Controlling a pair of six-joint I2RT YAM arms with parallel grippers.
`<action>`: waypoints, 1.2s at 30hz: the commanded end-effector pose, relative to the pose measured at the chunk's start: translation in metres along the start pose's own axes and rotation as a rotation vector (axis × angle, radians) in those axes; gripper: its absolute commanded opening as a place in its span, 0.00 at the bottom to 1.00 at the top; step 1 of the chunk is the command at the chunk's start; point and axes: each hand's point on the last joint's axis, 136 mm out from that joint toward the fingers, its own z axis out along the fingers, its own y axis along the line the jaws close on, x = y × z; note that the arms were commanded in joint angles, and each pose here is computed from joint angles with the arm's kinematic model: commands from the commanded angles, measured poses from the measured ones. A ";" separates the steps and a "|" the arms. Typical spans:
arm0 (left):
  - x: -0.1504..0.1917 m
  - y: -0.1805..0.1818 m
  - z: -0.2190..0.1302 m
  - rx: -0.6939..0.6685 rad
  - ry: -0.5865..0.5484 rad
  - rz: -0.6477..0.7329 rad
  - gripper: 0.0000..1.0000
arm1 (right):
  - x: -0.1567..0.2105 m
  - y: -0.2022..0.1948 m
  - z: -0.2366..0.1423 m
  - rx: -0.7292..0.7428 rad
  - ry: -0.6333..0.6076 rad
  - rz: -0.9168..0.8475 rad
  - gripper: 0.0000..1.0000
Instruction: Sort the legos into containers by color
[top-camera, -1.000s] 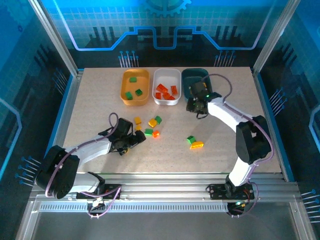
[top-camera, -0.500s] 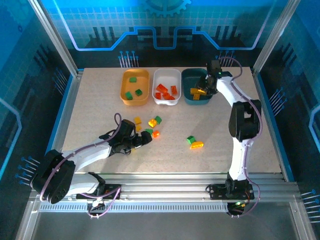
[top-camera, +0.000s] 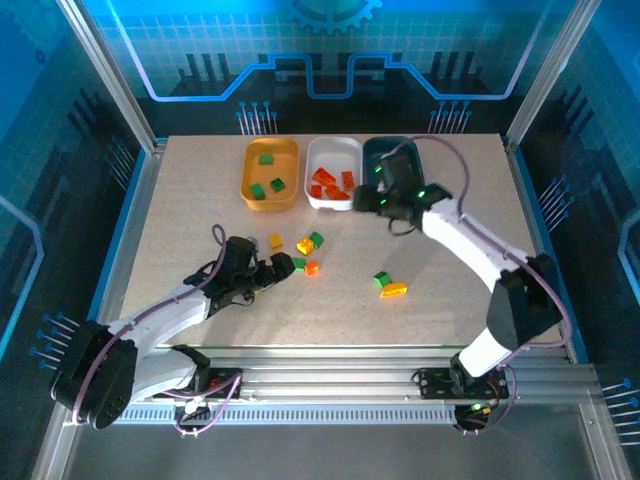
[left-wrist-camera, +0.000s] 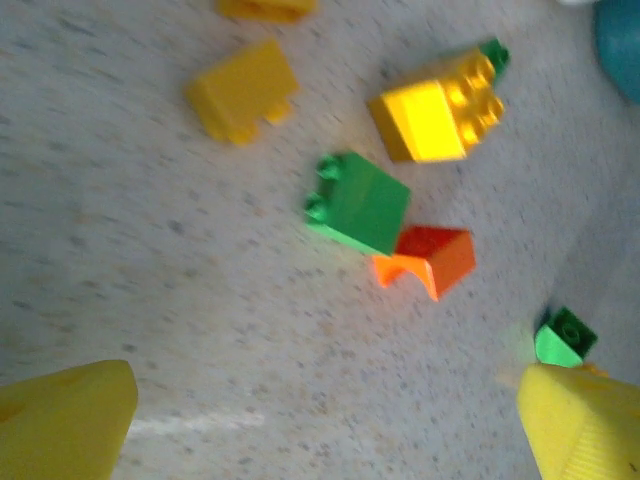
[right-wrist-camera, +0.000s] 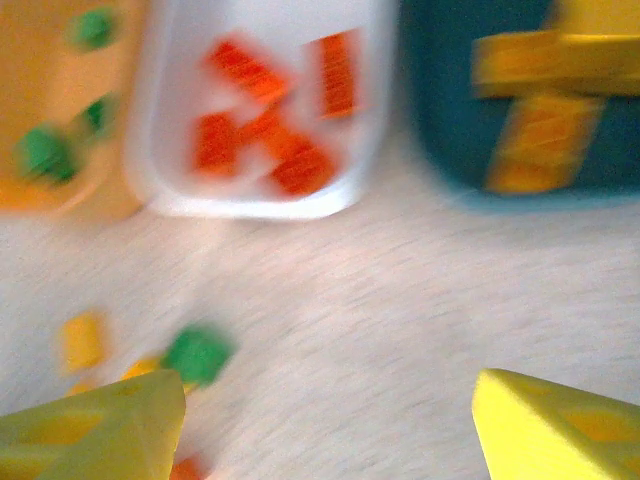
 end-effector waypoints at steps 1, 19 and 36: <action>-0.015 0.032 -0.008 -0.074 -0.082 -0.073 0.99 | 0.068 0.023 0.035 0.025 0.110 -0.035 0.75; 0.001 0.094 -0.052 -0.082 -0.226 -0.211 0.99 | 0.162 0.084 0.119 0.039 0.324 -0.362 0.64; 0.007 0.073 -0.043 0.039 -0.167 -0.217 0.99 | 0.094 0.060 0.063 0.015 0.174 -0.324 0.38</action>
